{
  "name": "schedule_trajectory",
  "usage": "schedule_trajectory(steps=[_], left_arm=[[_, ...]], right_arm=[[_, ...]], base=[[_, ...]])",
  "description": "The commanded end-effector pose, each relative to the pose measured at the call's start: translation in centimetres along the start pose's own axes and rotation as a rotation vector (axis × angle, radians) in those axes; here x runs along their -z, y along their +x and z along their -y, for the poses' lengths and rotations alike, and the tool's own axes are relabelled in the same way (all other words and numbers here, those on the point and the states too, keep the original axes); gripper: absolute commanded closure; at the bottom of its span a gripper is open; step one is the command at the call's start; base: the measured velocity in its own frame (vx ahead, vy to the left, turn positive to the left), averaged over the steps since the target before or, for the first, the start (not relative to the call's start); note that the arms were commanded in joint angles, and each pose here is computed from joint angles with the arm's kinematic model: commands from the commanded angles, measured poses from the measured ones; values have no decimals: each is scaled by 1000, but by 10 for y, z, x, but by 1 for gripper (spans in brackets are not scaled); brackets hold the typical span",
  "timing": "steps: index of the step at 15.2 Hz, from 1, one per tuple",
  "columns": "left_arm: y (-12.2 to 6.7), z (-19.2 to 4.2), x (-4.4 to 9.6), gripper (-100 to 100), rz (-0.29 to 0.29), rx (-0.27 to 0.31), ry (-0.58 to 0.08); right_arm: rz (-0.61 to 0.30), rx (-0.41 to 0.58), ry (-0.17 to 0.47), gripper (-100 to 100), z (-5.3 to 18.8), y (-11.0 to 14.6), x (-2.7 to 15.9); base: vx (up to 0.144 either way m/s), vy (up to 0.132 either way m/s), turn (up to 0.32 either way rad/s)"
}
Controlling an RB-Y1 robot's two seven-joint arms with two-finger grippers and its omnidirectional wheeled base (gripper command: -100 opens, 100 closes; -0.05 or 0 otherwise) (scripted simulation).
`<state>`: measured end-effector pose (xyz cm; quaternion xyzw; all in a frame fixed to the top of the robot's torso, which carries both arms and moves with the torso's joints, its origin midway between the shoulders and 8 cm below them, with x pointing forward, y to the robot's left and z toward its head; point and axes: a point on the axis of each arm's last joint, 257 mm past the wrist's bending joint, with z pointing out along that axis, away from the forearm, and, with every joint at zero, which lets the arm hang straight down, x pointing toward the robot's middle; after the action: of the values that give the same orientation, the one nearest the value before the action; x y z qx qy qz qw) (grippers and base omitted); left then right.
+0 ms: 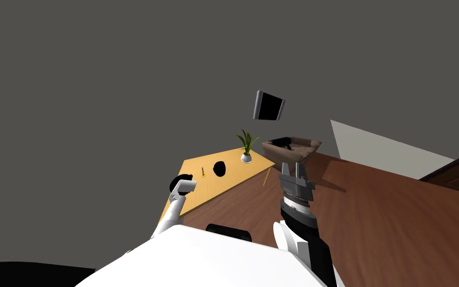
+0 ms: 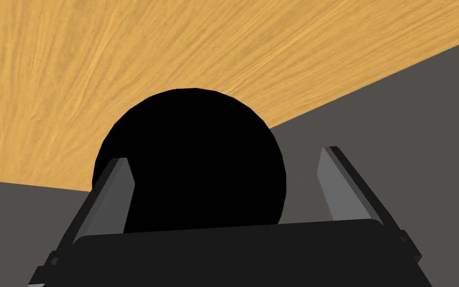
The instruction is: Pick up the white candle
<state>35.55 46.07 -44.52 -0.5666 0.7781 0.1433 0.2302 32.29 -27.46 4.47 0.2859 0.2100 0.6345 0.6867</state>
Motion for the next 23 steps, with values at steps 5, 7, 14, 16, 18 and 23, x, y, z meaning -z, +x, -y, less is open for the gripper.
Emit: schedule_trajectory(steps=[5, 7, 14, 16, 18, 23], left_arm=[[-36, -27, -16, -100, -6, 49, -90], [-44, -32, -20, -100, -16, 66, -112], [-61, -42, -28, -100, -48, 109, -154], [-69, -45, -30, -100, -59, 125, -167], [-78, -47, -31, -100, -69, 141, -176], [-96, -45, -31, -100, -86, 170, -179]], right_arm=[[0, 0, 0, 0, 0, 0, 0], [0, 0, 0, 0, 0, 0, 0], [0, 0, 0, 0, 0, 0, 0], [0, 0, 0, 0, 0, 0, 0], [0, 0, 0, 0, 0, 0, 0], [0, 0, 0, 0, 0, 0, 0]], base=[[49, -55, -198], [35, -54, -178], [22, -55, -131], [17, -77, -153], [30, -94, -154], [47, -69, -134]])
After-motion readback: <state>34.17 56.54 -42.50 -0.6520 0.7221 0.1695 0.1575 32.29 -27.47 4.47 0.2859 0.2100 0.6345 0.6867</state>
